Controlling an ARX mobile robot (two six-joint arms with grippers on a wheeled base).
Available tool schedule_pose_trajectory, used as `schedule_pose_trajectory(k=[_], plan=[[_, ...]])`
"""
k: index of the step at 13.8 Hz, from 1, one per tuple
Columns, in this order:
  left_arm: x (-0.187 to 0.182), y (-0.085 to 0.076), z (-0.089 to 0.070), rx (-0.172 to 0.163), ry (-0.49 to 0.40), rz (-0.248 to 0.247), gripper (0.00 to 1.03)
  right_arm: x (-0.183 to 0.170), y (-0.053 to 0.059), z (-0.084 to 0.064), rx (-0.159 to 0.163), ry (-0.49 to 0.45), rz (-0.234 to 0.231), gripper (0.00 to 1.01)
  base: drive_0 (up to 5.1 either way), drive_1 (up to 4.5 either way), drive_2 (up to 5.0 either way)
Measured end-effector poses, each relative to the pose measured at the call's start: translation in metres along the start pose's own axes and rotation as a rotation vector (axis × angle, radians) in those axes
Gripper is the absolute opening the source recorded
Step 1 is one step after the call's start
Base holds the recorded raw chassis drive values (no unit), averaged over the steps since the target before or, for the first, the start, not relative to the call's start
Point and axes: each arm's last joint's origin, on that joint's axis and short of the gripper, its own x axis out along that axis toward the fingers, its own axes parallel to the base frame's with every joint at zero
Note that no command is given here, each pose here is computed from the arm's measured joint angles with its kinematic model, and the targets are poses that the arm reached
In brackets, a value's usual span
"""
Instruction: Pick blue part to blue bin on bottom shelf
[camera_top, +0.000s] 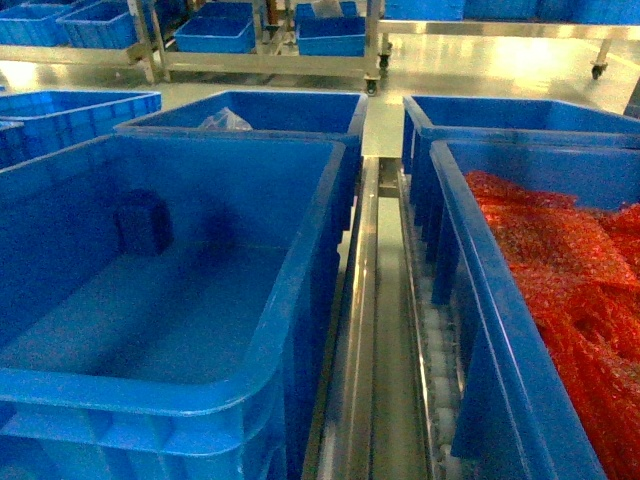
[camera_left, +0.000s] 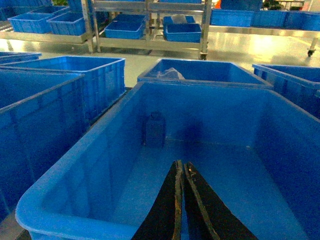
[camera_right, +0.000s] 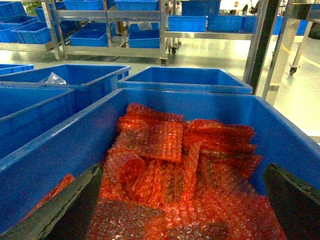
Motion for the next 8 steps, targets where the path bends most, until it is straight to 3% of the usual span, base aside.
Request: schedule_pose_trajectory(k=[8], plan=[[-0.027, 0.0, 0.0, 0.0, 0.006, -0.001, 0.02, 0.0, 0.0, 0.0, 0.0, 0.0, 0.0, 0.98, 0.0, 0.0, 0.0]])
